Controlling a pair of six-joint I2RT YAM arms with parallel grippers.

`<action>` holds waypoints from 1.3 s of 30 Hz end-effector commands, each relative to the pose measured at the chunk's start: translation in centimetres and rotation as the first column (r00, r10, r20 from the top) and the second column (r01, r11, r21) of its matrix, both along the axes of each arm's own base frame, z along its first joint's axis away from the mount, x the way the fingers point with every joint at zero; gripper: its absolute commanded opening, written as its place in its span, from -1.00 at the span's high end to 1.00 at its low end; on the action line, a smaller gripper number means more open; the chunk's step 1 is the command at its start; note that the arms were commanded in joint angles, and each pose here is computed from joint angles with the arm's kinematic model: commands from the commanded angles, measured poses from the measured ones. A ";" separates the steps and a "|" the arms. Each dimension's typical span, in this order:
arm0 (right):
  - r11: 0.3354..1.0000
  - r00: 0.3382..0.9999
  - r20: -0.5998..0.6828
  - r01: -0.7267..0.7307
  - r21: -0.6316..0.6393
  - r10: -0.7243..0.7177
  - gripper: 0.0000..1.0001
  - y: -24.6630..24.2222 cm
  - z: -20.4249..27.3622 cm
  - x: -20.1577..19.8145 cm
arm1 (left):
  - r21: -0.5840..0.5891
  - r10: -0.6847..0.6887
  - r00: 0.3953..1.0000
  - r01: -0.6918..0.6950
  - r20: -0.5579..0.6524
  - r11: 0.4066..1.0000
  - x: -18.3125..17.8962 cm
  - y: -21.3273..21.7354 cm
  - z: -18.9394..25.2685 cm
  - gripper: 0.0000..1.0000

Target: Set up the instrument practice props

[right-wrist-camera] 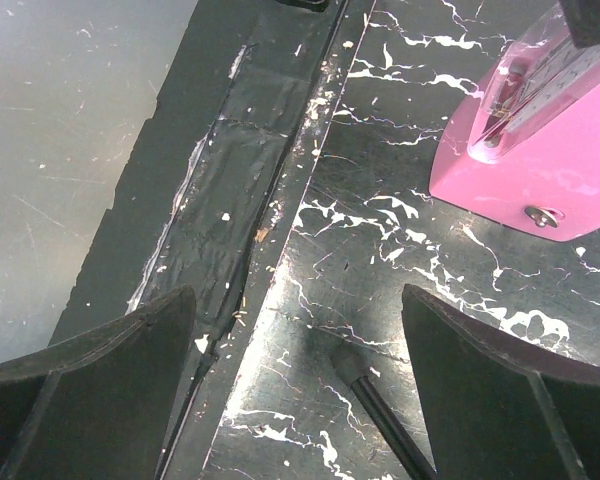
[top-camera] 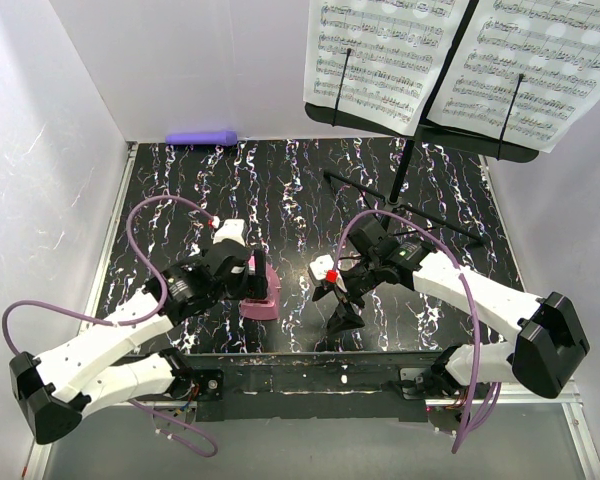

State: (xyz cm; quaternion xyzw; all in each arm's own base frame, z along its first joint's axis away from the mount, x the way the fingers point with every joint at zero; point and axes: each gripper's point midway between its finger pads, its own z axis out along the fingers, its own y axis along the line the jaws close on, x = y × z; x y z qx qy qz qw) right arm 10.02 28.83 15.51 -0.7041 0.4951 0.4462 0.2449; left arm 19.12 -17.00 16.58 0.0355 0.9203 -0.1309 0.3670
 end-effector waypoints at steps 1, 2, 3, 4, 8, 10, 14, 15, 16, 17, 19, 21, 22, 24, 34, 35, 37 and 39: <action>0.999 1.000 0.002 -0.025 0.041 0.025 -0.83 0.1 0.8 -0.3 | 0.031 -0.011 1.000 0.011 0.008 0.999 0.4 -0.1 0.5 -0.60; 0.999 1.000 0.002 -0.025 0.041 0.025 -0.83 0.1 0.8 -0.4 | 0.033 -0.008 1.000 0.008 0.016 0.999 0.6 -0.2 0.7 -0.61; 0.999 1.000 0.001 -0.023 0.038 0.023 -0.83 0.1 0.7 -0.3 | 0.033 -0.005 1.000 0.004 0.024 0.999 0.9 -0.3 0.8 -0.62; 0.999 1.000 -0.001 -0.022 0.036 0.022 -0.83 0.0 0.6 -0.3 | 0.029 -0.005 0.999 0.004 0.032 1.000 1.1 -0.5 1.0 -0.62; 0.999 1.000 -0.001 -0.023 0.035 0.023 -0.83 0.1 0.6 -0.3 | 0.028 0.001 0.999 -0.003 0.048 1.000 2.0 -1.1 1.4 -0.63; 0.999 1.000 0.000 -0.025 0.036 0.025 -0.84 0.1 0.6 -0.3 | 0.037 0.004 0.999 -0.006 0.045 0.999 2.2 -1.3 1.1 -0.62; 0.999 1.000 0.003 -0.023 0.037 0.023 -0.83 0.0 0.6 -0.3 | 0.058 0.000 1.000 -0.002 0.031 0.998 2.3 -1.4 0.3 -0.26; 0.999 1.000 0.005 -0.022 0.039 0.021 -0.83 0.0 0.7 -0.3 | 0.062 -0.005 1.000 0.003 0.029 0.998 2.3 -1.3 0.2 -0.06; 0.999 1.000 0.006 -0.019 0.040 0.018 -0.83 0.0 0.7 -0.2 | 0.062 -0.017 0.999 0.015 0.027 0.998 2.1 -1.3 0.1 0.09; 0.999 1.000 0.006 -0.018 0.042 0.018 -0.83 -0.1 0.7 -0.2 | 0.062 -0.032 0.999 0.030 0.034 0.998 2.1 -1.3 0.3 0.23; 0.999 1.000 0.009 -0.014 0.050 0.013 -0.83 -0.1 1.0 0.0 | 0.068 -0.094 0.994 0.090 0.058 0.994 1.9 -1.6 0.7 0.41; 0.998 1.000 0.002 -0.001 0.062 0.001 -0.84 -0.1 1.3 0.3 | 0.084 -0.238 0.967 0.231 0.092 0.969 1.5 -2.5 1.2 0.55; 0.998 1.000 -0.005 0.012 0.067 -0.012 -0.83 0.0 1.5 0.6 | 0.104 -0.311 0.942 0.300 0.124 0.948 1.4 -2.8 1.5 0.59; 0.996 0.999 -0.017 0.051 0.075 -0.050 -0.82 0.2 1.7 1.5 | 0.162 -0.466 0.869 0.442 0.166 0.882 0.9 -3.5 1.7 0.65; 0.985 0.990 0.069 0.112 0.128 -0.122 -0.79 2.4 1.3 5.2 | 0.362 -0.787 0.576 0.701 0.220 0.614 0.0 -4.9 2.3 0.82; 0.983 0.988 0.087 0.116 0.140 -0.129 -0.79 2.8 1.7 5.8 | 0.369 -0.798 0.559 0.709 0.226 0.601 -0.1 -5.0 2.2 0.83; 0.982 0.986 0.102 0.115 0.153 -0.131 -0.80 3.7 2.2 6.9 | 0.377 -0.814 0.531 0.722 0.235 0.580 -0.2 -5.3 2.2 0.84; 0.981 0.989 0.082 0.111 0.161 -0.126 -0.79 4.8 2.8 7.5 | 0.378 -0.814 0.525 0.722 0.247 0.580 0.0 -5.4 2.2 0.84</action>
